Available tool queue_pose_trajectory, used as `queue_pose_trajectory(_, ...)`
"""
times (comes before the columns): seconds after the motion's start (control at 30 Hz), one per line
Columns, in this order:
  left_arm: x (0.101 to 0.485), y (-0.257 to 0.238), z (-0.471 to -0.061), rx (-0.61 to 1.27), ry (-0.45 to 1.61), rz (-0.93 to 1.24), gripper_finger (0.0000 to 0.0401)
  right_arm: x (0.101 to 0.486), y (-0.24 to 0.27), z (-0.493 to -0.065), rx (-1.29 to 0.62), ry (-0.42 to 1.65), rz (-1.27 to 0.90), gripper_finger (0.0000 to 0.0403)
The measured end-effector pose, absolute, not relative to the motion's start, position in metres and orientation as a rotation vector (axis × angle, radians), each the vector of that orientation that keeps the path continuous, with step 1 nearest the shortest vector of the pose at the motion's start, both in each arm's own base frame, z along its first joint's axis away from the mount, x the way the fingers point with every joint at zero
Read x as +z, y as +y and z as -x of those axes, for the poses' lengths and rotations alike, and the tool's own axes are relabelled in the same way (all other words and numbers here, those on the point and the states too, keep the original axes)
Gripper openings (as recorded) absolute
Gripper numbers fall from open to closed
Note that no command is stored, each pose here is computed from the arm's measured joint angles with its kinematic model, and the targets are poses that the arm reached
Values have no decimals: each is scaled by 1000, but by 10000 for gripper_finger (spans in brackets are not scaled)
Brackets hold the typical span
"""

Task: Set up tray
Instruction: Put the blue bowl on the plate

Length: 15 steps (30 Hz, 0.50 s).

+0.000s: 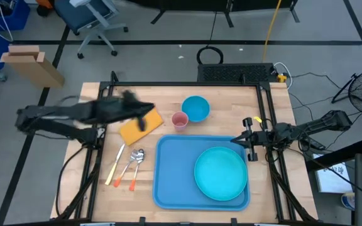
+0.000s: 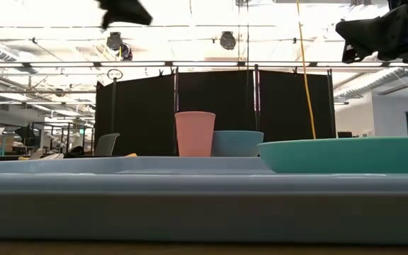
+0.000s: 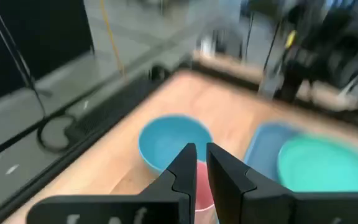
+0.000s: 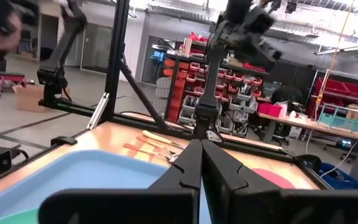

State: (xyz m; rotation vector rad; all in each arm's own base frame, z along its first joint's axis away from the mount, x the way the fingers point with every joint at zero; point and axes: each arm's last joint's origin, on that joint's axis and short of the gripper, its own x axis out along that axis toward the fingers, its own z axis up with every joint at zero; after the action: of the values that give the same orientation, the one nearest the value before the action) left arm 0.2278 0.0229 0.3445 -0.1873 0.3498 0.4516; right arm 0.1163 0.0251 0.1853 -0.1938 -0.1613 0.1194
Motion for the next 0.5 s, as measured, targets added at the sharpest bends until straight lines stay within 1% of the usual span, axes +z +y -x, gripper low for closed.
queue_pose_trajectory(0.07, 355, 30, -266, 419, 460, 128, 37, 186, 25, -116, 118, -166, 201, 0)
queue_pose_trajectory(0.17, 370, 39, -318, 350, 539, 22, 37, 188, 25, -116, 114, -192, 198, 0)
queue_pose_trajectory(0.3, 374, 47, -373, 265, 657, -62, 42, 191, 25, -115, 111, -217, 198, 0)
queue_pose_trajectory(0.4, 368, 53, -402, 209, 748, -99, 75, 190, 25, -115, 112, -213, 198, 0)
queue_pose_trajectory(0.5, 351, 61, -424, 191, 842, -131, 138, 190, 25, -115, 111, -211, 211, 0)
